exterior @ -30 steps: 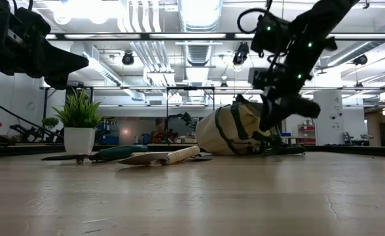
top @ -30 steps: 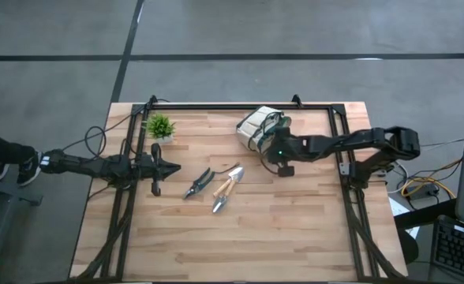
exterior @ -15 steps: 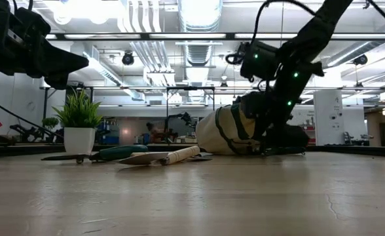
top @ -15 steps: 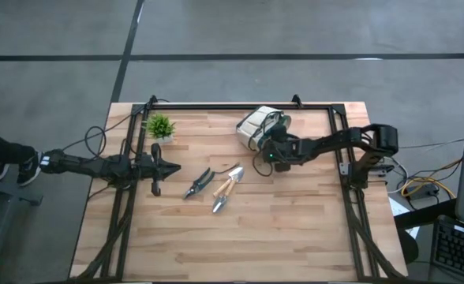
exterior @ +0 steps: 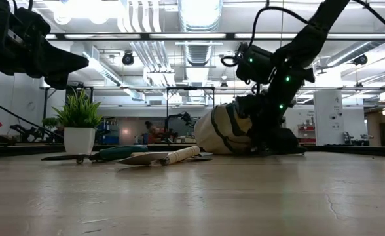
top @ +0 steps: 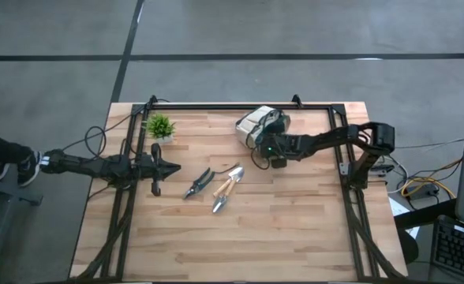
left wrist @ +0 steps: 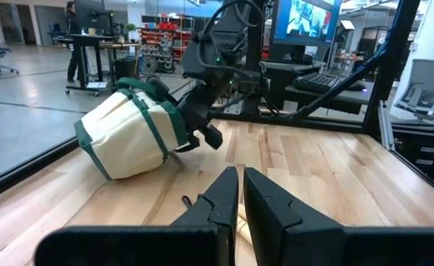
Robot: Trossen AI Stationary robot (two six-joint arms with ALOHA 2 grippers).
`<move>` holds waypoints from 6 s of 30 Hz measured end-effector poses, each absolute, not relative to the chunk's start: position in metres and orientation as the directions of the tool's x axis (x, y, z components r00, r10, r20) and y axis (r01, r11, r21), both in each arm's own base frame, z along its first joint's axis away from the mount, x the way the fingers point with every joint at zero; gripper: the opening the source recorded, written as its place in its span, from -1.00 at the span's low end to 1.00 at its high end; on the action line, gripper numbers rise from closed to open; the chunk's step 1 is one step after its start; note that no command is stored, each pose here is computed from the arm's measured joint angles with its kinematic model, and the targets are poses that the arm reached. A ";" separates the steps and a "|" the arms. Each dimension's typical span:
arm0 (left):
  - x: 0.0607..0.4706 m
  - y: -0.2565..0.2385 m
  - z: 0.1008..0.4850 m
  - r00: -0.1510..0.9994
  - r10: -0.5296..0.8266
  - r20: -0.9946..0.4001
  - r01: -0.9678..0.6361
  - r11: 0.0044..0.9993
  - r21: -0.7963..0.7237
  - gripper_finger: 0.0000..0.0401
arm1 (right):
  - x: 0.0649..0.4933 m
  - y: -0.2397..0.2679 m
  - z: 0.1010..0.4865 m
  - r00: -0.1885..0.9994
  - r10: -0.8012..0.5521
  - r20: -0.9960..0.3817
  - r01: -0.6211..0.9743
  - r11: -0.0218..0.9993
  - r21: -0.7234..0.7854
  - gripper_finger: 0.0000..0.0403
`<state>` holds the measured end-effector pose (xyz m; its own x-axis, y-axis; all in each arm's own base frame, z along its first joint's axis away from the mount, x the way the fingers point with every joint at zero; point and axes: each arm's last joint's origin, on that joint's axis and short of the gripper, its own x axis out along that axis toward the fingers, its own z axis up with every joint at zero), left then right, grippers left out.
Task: Pick & Place Garden tools in Gardening bag
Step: Adjust the green bag, then put the right green scissors into the bag
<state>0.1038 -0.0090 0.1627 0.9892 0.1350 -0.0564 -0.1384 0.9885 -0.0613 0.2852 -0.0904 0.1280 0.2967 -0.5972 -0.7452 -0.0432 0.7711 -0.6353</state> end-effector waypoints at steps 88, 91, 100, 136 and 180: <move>0.104 -0.009 0.163 0.989 0.135 -0.056 -0.139 0.988 -0.061 -0.85 | 0.364 -0.008 0.287 0.355 -0.030 -0.934 -0.074 0.995 -0.060 -0.11; 0.104 -0.009 0.163 0.989 0.135 -0.056 -0.139 0.988 -0.061 -0.85 | 0.363 0.010 0.278 0.345 0.033 -0.938 -0.087 0.996 0.003 -0.11; 0.104 -0.009 0.163 0.989 0.135 -0.057 -0.138 0.988 -0.061 -0.85 | 0.358 0.040 0.228 0.344 0.119 -0.931 -0.095 0.991 0.092 -0.11; 0.104 -0.009 0.162 0.989 0.135 -0.060 -0.139 0.989 -0.060 -0.85 | 0.338 0.044 0.114 0.442 0.058 -0.895 -0.047 0.998 0.042 -0.43; 0.104 -0.009 0.162 0.989 0.135 -0.060 -0.138 0.989 -0.060 -0.85 | 0.383 0.086 0.262 0.661 -0.058 -0.748 -0.240 0.928 -0.285 -0.96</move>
<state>0.1040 -0.0090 0.1623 0.9890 0.1348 -0.0604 -0.1384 0.9886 -0.0600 0.3828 0.0863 0.2619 0.6615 -0.0579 -0.7477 -0.2404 0.9280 -0.2846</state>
